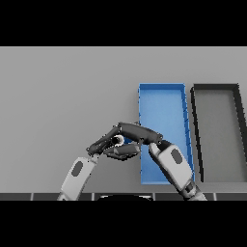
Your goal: Pick up the blue pipe and place it into the blue bin.
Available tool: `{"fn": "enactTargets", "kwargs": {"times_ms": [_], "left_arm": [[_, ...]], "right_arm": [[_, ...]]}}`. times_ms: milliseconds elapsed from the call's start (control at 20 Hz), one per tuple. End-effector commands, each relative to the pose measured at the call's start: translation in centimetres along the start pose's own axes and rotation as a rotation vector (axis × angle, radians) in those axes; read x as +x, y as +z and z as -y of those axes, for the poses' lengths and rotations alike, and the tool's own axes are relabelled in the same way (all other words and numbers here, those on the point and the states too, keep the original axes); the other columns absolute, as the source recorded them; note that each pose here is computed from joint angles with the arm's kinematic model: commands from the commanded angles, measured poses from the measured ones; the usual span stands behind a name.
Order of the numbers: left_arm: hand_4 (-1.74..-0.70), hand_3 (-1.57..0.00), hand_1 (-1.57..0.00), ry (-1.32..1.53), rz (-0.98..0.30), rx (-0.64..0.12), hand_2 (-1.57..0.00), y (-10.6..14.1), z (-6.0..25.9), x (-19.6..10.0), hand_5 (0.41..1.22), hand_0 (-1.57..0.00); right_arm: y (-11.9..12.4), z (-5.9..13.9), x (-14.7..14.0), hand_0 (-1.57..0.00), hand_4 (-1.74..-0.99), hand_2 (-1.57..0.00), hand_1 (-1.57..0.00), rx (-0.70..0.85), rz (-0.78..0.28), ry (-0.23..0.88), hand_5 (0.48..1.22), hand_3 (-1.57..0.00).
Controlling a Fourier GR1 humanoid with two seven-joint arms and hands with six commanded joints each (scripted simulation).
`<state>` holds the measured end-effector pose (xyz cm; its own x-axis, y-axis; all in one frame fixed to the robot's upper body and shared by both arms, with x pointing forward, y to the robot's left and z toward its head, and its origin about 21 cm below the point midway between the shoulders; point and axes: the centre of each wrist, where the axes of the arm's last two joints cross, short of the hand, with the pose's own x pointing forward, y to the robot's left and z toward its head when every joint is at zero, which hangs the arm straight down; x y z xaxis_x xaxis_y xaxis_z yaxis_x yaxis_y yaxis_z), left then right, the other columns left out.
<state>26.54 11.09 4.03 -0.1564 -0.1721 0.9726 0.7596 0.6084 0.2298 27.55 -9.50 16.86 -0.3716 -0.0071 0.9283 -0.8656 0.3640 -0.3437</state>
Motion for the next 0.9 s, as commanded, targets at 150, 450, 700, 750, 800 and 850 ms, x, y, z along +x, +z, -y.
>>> {"fn": "enactTargets", "kwargs": {"times_ms": [150,450,700,750,800,850], "left_arm": [[-0.97,-0.01,-0.01,-0.006,-0.021,0.011,-0.01,0.0,0.4,-0.4,0.501,-0.01],[-0.96,0.0,0.0,-0.013,-0.025,0.016,0.0,0.5,0.2,-0.3,0.475,0.0],[-0.95,0.0,0.0,-0.022,0.002,0.01,0.0,1.0,0.3,-0.2,0.466,0.0],[-0.95,0.0,0.0,-0.022,0.008,0.014,0.0,1.4,0.1,0.1,0.466,0.0],[-0.95,0.0,0.0,-0.02,-0.003,0.016,0.0,1.5,0.0,0.2,0.468,0.0],[-0.95,0.0,0.0,-0.016,-0.009,0.018,0.0,1.6,0.2,0.3,0.47,0.0]], "right_arm": [[-0.1,1.5,2.1,-1.57,-1.495,-1.57,-1.57,-0.01,0.035,-0.067,1.221,-1.57],[-1.2,5.7,7.9,-1.57,-1.496,-1.57,-1.57,-0.061,0.129,-0.176,1.221,-1.57],[-0.3,10.9,10.7,-1.57,-1.498,-1.57,-1.57,-0.282,0.185,-0.119,1.221,-1.57],[-0.1,11.7,10.6,-1.57,-1.498,-1.57,-1.57,-0.309,0.169,-0.107,1.221,-1.57],[0.2,12.8,10.1,-1.57,-1.498,-1.57,-1.57,-0.36,0.146,-0.088,1.221,-1.57],[0.7,13.3,9.7,-1.57,-1.498,-1.57,-1.57,-0.404,0.123,-0.08,1.221,-1.57]]}}
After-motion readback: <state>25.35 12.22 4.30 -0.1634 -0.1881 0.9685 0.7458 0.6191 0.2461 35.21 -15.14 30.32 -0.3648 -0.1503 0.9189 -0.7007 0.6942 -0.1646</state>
